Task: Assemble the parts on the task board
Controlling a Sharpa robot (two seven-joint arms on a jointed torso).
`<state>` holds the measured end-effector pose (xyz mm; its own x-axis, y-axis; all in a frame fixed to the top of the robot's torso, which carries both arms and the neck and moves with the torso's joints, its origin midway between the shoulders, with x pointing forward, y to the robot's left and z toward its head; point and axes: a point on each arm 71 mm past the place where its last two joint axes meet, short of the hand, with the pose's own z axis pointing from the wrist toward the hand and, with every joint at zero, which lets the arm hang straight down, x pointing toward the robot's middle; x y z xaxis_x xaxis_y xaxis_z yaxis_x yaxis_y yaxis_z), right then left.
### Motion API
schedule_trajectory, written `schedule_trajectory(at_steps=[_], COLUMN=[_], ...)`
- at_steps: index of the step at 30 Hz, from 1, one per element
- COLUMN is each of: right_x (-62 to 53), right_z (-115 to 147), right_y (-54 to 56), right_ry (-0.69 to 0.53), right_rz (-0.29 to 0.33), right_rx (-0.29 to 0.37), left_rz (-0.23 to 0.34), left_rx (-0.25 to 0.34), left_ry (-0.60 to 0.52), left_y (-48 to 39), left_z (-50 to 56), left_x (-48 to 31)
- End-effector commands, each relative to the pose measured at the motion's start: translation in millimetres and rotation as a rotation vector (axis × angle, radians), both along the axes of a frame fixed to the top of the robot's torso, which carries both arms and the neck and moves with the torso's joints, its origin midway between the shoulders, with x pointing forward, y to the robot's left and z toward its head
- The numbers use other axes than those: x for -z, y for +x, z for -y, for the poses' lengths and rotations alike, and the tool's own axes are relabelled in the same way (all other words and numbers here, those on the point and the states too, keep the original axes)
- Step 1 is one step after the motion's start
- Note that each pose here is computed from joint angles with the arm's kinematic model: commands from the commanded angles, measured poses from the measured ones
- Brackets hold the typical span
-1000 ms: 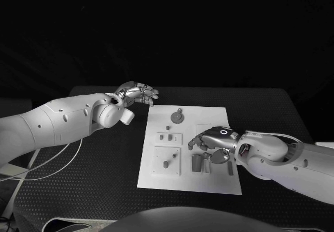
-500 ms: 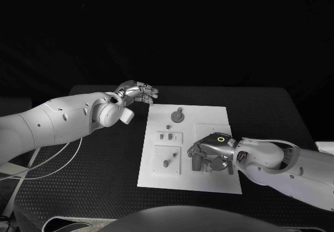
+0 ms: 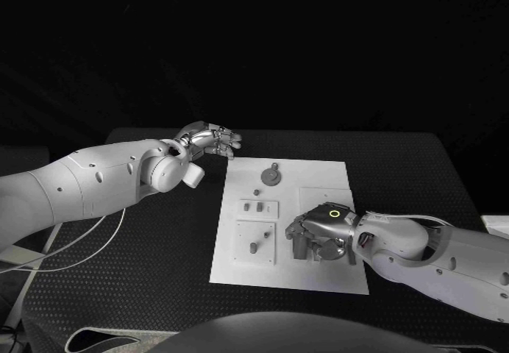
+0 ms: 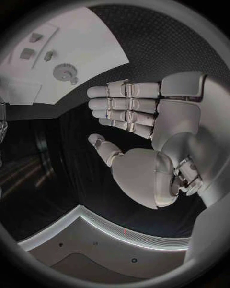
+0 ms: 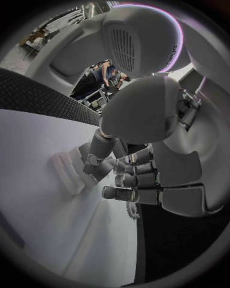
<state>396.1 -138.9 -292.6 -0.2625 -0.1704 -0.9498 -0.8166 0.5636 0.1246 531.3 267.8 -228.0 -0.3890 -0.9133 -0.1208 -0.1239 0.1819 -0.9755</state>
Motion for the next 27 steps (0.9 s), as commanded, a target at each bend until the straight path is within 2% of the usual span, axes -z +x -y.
schedule_trajectory(at_steps=[1, 17, 27], right_x=[5.9, 5.4, 3.8], right_z=[0.2, 1.9, 3.9], right_y=[-4.1, -3.9, -2.5], right_ry=[-0.022, 0.007, 0.028], right_rz=[0.006, -0.012, 0.000], right_rx=[-0.019, -0.024, -0.011], left_rz=[-0.003, -0.007, -0.009], left_rx=[0.016, 0.018, 0.018], left_ry=[-0.013, -0.012, -0.011], left_y=[-0.4, -0.2, -0.2], left_z=[1.7, 2.0, 1.9], left_x=[-0.4, -0.1, 0.1])
